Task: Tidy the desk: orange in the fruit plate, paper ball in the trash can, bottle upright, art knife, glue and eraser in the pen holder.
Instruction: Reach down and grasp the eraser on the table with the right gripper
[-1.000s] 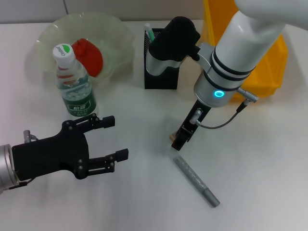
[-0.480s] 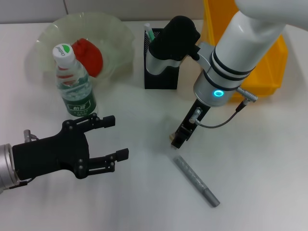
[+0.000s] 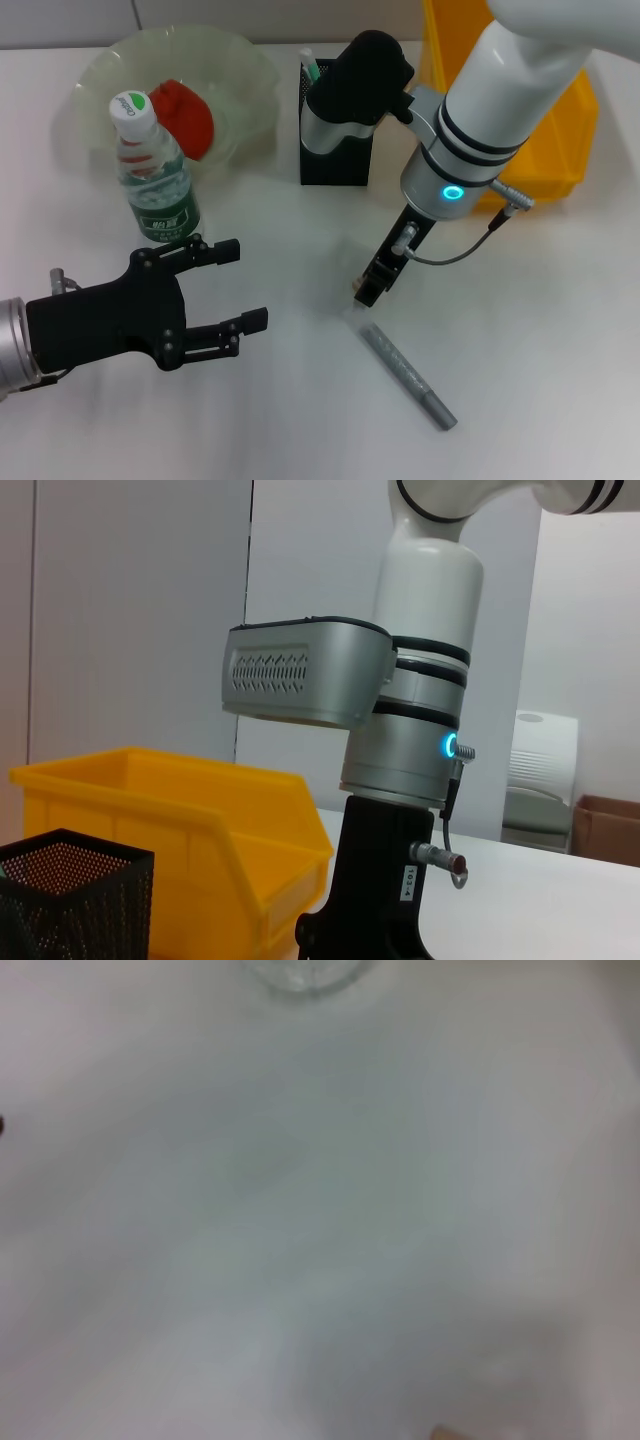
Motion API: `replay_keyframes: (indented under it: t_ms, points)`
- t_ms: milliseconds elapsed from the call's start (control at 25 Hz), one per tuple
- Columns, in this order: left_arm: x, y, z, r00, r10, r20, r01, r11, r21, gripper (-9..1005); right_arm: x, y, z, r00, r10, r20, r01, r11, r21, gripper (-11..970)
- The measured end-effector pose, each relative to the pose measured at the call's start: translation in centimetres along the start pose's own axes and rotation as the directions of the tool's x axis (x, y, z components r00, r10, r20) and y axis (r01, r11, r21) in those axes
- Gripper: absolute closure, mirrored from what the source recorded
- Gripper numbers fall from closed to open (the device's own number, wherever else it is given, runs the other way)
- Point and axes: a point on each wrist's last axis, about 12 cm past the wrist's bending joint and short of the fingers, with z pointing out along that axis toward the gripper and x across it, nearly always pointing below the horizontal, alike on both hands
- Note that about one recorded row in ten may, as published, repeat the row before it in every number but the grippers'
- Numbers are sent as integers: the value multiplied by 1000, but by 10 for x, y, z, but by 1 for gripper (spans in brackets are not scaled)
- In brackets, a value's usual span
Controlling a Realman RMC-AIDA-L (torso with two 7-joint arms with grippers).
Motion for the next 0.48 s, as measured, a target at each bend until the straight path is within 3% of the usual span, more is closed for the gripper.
replay_keyframes:
  t_ms: [480]
  points:
    - [2, -1, 1, 1000, -11, -3, 11, 1000, -4, 177, 2, 0, 1, 1000, 2, -2, -2, 1000, -2, 484]
